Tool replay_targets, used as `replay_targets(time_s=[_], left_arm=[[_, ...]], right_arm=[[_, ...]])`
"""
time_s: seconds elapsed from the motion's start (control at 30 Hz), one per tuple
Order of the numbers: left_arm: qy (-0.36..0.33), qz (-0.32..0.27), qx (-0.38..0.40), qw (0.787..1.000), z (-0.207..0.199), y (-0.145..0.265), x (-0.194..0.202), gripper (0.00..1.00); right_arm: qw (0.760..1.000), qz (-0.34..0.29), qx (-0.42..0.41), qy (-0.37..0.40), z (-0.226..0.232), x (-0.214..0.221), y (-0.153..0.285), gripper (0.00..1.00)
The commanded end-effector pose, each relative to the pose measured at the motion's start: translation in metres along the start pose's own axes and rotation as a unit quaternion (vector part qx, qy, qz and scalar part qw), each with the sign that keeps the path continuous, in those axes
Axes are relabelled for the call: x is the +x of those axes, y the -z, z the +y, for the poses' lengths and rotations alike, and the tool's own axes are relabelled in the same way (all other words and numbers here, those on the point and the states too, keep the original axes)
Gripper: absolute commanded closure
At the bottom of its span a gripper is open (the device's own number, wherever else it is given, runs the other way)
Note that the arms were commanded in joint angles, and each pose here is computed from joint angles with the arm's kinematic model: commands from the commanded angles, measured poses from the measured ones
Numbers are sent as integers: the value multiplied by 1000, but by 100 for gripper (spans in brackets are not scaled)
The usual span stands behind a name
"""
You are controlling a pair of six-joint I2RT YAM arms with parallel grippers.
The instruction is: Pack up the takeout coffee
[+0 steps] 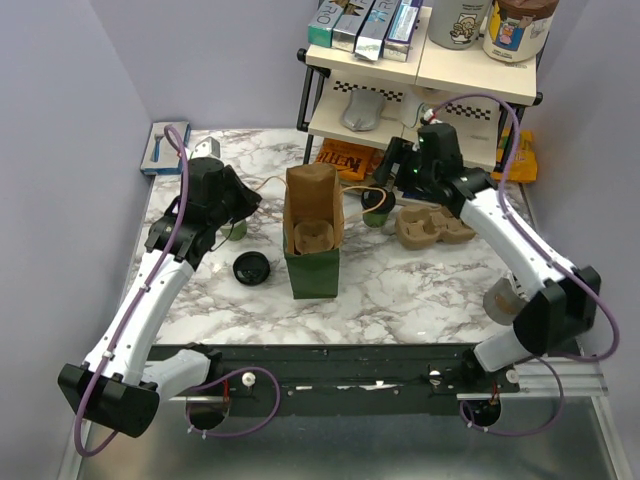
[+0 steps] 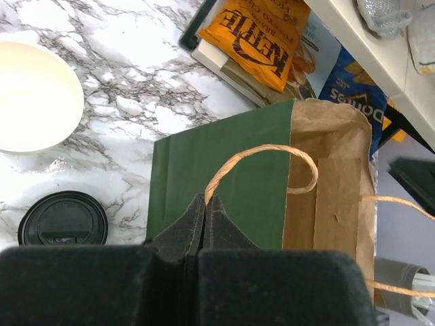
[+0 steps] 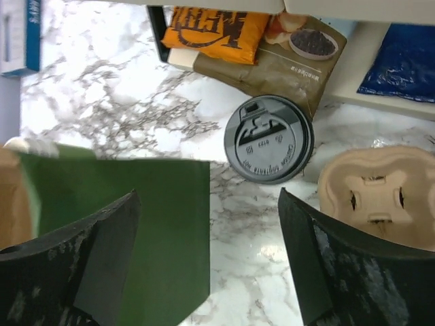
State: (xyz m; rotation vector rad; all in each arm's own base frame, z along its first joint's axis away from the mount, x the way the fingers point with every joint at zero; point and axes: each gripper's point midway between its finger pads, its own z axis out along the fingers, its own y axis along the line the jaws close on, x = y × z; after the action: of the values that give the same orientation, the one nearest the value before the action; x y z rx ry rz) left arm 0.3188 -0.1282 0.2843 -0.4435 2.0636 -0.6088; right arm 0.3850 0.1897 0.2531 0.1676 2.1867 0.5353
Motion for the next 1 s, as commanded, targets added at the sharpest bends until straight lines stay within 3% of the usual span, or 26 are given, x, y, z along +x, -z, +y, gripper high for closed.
replay_targets(time_s=[0.0, 0.13, 0.3, 0.43, 0.97], left_arm=[[-26, 1, 33, 999, -12, 7, -4, 100], [-33, 11, 37, 999, -12, 5, 0, 100], [-36, 12, 42, 998, -12, 7, 2, 100], [-37, 17, 56, 998, -16, 9, 5, 100], [-33, 33, 77, 996, -19, 10, 16, 100]], right_arm=[[999, 16, 46, 9, -5, -1, -45, 13], [998, 14, 58, 9, 4, -4, -64, 24], [996, 11, 81, 18, 12, 8, -82, 27], [995, 18, 96, 18, 8, 14, -95, 37], [983, 60, 168, 47, -8, 47, -116, 44]])
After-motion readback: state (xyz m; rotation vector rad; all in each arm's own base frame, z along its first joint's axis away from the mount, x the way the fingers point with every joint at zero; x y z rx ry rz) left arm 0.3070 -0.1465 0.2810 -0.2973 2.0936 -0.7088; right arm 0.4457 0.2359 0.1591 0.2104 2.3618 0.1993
